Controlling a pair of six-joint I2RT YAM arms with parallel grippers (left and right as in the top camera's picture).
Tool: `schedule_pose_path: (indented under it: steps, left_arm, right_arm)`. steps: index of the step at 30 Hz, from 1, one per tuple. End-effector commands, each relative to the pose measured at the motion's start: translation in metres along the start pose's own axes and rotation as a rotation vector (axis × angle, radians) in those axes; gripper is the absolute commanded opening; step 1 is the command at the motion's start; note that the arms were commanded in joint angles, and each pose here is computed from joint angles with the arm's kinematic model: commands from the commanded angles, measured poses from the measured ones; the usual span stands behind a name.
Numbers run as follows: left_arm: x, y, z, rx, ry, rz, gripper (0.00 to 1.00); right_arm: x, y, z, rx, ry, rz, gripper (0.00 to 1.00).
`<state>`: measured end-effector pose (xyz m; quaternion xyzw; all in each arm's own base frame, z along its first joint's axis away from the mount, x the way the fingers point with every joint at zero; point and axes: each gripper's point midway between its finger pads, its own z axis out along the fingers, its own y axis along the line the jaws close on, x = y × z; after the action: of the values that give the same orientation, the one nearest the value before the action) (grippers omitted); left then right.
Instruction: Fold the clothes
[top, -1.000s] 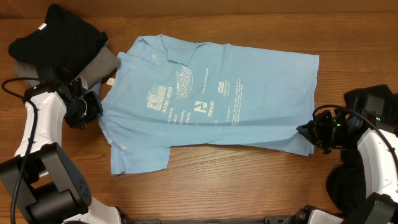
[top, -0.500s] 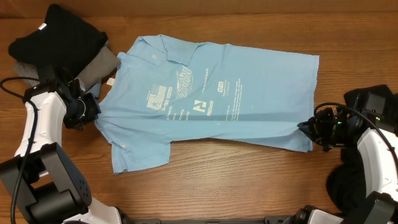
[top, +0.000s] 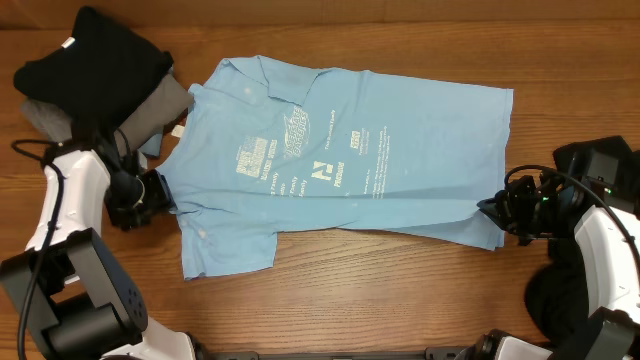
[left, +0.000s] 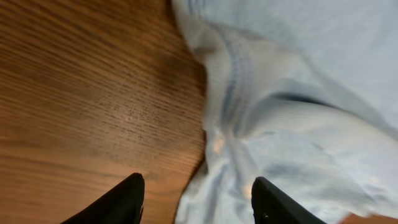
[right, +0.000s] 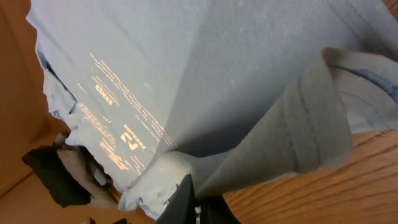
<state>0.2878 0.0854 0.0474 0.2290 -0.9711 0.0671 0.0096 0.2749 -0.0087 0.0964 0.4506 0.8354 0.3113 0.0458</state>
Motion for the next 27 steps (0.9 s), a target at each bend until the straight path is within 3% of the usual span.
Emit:
schedule_pose_path:
  steps: [1,8,13,15,21,27]
  left_arm:
    - [0.021,-0.005,0.027,0.032,0.042,0.012,0.6]
    - [0.022,-0.01,0.056,0.085,-0.016,0.023,0.52]
    - [0.022,-0.009,0.058,0.083,-0.02,0.023,0.14]
    - [0.026,-0.009,0.058,0.082,0.0,0.016,0.04]
    - [0.035,-0.019,0.03,0.141,0.091,-0.037,0.04]
    - [0.021,-0.023,-0.018,0.139,0.097,-0.028,0.04]
  right_arm:
    - [-0.002,0.008,-0.003,-0.014,-0.004,-0.014,0.04]
    - [-0.002,0.008,-0.003,-0.014,-0.004,-0.014,0.04]
    - [-0.002,0.008,-0.003,-0.015,-0.004,-0.014,0.04]
    - [-0.002,0.008,-0.003,-0.014,-0.004,-0.014,0.04]
    - [-0.002,0.007,-0.003,-0.01,-0.005,-0.015,0.04]
    - [-0.001,-0.001,-0.003,0.03,-0.009,-0.004,0.04]
